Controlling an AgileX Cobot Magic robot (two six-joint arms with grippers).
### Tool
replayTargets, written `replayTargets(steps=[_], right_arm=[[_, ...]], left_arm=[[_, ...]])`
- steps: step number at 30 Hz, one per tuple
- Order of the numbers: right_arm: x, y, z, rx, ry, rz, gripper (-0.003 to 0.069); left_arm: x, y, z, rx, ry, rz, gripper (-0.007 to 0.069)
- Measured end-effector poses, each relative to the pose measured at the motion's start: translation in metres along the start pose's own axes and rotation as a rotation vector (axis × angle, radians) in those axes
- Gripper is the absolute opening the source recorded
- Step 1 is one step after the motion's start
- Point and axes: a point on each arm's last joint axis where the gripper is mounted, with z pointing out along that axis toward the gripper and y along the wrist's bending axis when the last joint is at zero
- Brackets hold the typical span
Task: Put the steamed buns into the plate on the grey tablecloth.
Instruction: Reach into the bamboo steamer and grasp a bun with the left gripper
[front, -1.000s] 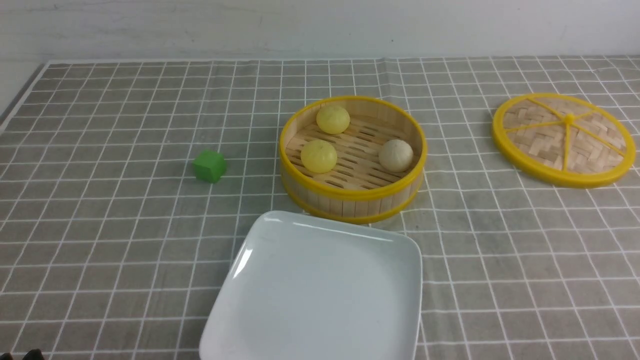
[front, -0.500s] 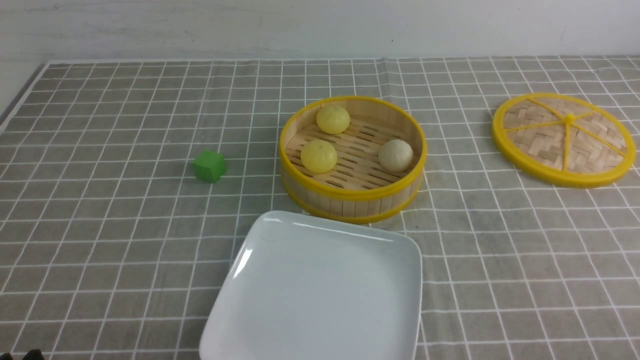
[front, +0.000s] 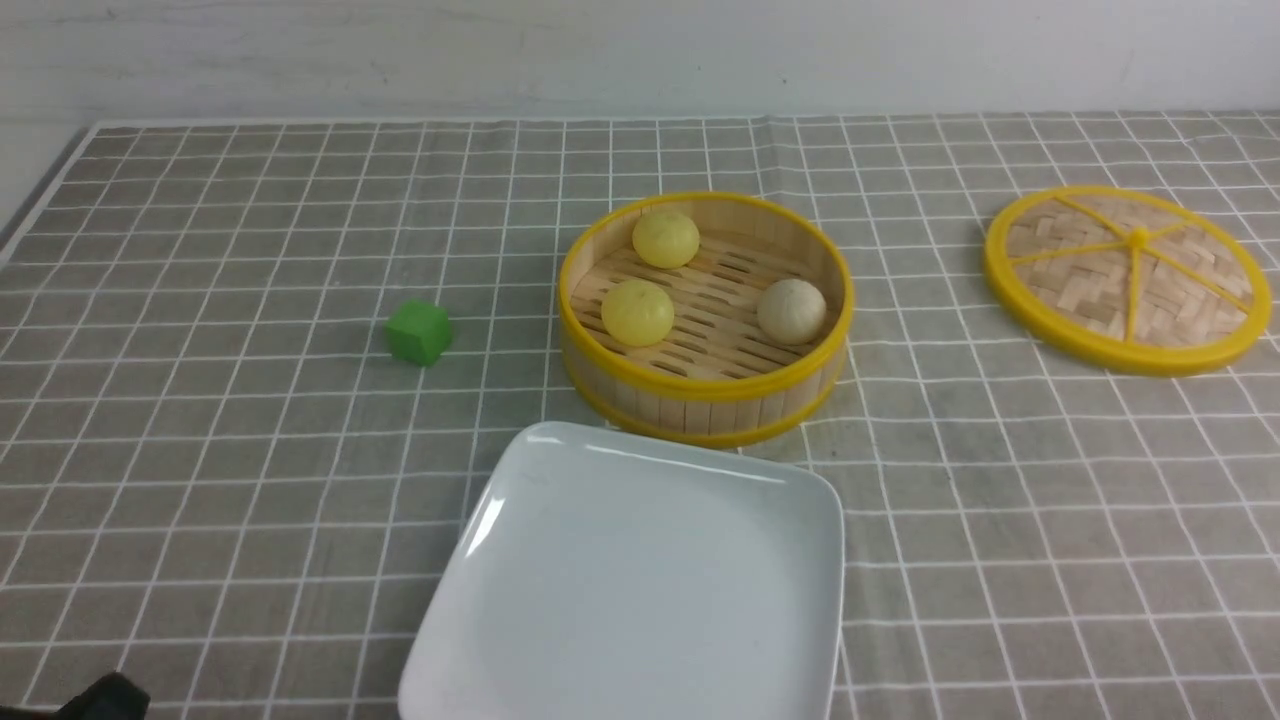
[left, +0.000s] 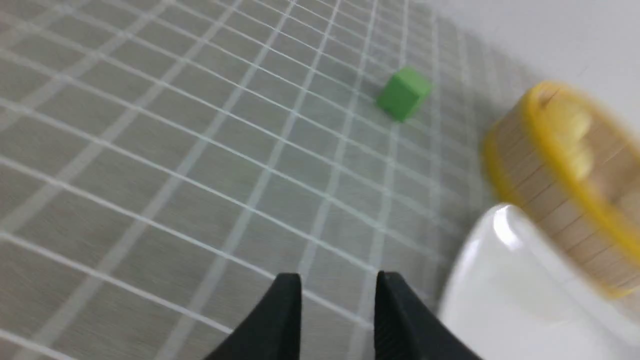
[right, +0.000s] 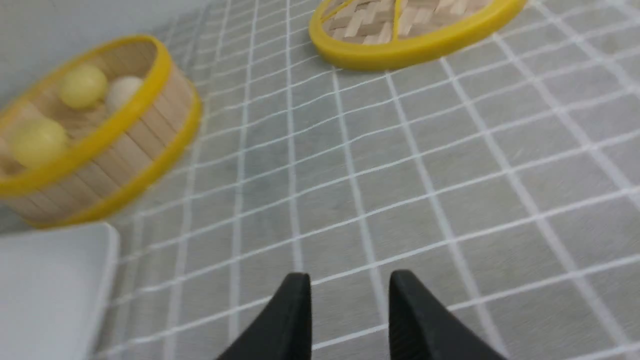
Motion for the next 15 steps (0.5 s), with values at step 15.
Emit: replayTargets(steps=[15], right_arm=[[0.0009, 0.0069, 0.0007, -0.091, 0.004, 0.318, 0.0228]], left_arm=[[-0.0027, -0.009, -0.0004, 0.107, -0.006, -0.5, 0.0194]])
